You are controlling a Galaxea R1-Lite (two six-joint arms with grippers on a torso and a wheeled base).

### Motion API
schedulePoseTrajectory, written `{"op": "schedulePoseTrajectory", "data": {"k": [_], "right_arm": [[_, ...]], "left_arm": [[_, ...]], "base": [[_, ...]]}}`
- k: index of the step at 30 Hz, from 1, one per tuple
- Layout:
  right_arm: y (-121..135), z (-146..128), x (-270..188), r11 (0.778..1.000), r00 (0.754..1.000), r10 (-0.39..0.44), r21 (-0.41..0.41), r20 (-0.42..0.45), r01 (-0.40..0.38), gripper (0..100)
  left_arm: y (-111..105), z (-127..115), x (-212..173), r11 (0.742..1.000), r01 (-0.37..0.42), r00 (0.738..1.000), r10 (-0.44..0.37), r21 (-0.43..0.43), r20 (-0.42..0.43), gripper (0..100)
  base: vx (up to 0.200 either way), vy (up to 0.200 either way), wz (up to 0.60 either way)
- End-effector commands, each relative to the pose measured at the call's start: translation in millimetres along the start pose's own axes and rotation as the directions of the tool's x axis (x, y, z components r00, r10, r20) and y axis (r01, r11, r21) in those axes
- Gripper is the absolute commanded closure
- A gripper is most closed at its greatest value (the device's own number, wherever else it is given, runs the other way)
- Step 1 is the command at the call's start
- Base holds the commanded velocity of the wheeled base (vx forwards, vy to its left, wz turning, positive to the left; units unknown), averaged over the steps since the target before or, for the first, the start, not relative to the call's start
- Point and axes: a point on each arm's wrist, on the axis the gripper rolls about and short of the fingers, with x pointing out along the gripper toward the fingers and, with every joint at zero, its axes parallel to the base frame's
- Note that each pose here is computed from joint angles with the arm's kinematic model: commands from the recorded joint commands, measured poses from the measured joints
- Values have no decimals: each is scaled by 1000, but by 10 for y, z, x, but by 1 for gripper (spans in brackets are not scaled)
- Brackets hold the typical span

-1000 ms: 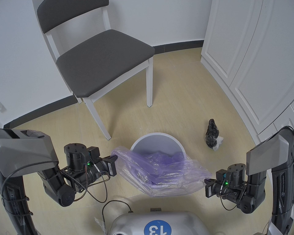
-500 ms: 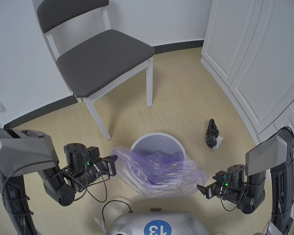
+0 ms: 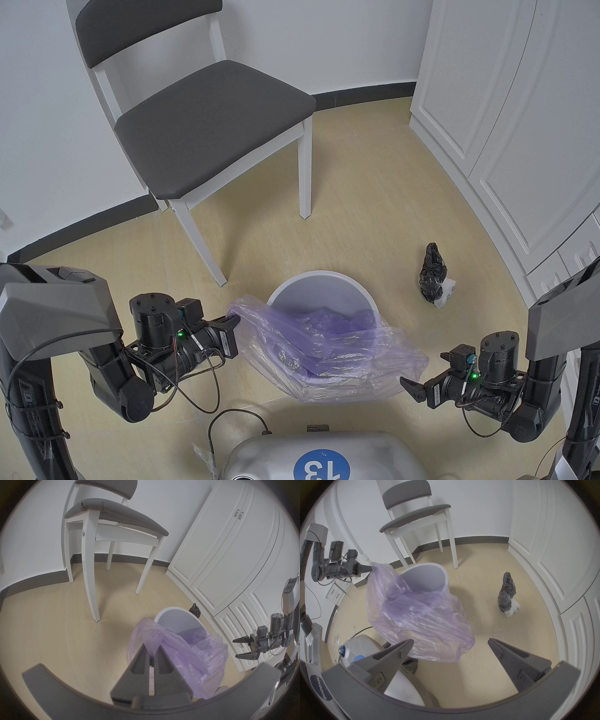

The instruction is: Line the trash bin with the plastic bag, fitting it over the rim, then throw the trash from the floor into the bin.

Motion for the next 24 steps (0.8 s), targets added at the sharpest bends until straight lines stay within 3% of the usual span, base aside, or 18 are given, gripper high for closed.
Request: {"op": "schedulePoseTrajectory", "data": {"k": [1, 24], "right_arm": [[45, 152, -126, 1000, 997, 18, -10, 75, -17, 0], [185, 598, -345, 997, 993, 59, -46, 100, -54, 0]], "left_arm": [[1, -5, 2, 1000, -2, 1000, 2, 0, -1, 100], [-44, 0, -25, 1000, 11, 1000, -11, 8, 10, 100]], "base": [[0, 0, 0], [0, 0, 0]]}}
